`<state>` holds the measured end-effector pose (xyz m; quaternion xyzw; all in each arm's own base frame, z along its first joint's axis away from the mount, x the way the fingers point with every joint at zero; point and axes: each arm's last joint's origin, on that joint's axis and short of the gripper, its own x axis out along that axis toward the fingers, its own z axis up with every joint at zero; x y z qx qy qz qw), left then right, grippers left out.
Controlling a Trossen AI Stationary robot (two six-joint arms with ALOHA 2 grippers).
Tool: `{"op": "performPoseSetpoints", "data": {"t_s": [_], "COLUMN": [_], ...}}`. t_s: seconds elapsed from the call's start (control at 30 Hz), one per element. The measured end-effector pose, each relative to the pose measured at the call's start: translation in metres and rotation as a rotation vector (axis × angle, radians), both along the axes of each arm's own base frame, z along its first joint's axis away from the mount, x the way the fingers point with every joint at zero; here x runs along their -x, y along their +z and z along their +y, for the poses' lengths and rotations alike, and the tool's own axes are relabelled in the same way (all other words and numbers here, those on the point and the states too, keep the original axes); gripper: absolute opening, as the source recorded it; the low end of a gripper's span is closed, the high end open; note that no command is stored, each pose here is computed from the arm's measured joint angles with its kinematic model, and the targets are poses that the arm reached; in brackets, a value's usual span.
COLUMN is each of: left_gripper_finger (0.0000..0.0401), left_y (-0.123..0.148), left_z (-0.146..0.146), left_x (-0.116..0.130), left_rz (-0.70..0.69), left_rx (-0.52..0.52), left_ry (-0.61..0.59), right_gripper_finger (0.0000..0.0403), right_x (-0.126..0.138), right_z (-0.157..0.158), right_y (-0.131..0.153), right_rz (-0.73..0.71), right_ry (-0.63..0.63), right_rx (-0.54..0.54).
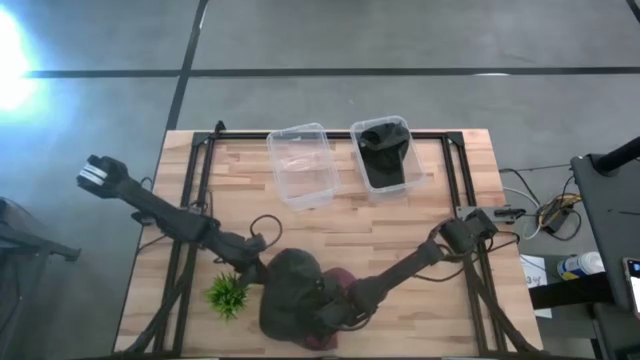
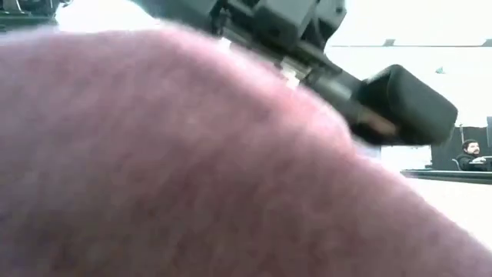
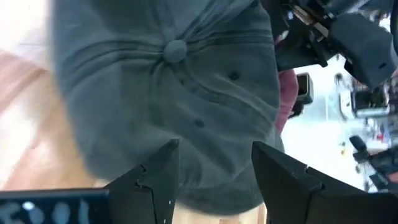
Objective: Pick & Place hat
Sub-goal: Put the black cap into the right transparent bin
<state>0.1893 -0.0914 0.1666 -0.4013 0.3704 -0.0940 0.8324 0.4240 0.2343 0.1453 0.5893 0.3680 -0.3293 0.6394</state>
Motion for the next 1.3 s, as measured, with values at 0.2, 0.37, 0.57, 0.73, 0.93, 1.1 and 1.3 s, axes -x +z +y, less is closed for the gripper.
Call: {"op": "performPoseSetpoints", "data": {"t_s": [0.2,0.37,0.57,0.73,0.93,1.1,1.3], "left_gripper_finger": [0.0193,0.0193,0.0193,0.0193,0.0193,0.0193,0.0193], "left_y": [-0.015,-0.029,-0.032,-0.021,-0.003,0.007,0.007], "left_z": [-0.008,-0.01,-0.012,-0.015,-0.019,-0.02,-0.019], "left_x": [-0.015,-0.018,-0.021,-0.027,-0.034,-0.037,-0.038], "left_rz": [0.069,0.138,0.13,0.087,0.003,-0.045,-0.057], "left_rx": [-0.064,-0.068,-0.036,-0.021,-0.02,-0.04,-0.064], "left_ry": [-0.05,-0.069,-0.082,-0.099,-0.126,-0.14,-0.115], "right_gripper_finger": [0.0176,0.0176,0.0176,0.0176,0.0176,0.0176,0.0176], "right_x": [-0.013,-0.019,-0.034,-0.05,-0.051,-0.049,-0.043], "right_z": [-0.004,-0.014,-0.033,-0.041,-0.042,-0.041,-0.039], "right_y": [-0.007,-0.007,0.001,0.019,0.044,0.049,0.046], "right_rz": [-0.243,-0.265,-0.306,-0.437,-0.488,-0.473,-0.392], "right_ry": [-0.027,-0.024,0.009,0.1,0.16,0.252,0.364], "right_rx": [0.039,0.082,0.164,0.236,0.291,0.278,0.195]}}
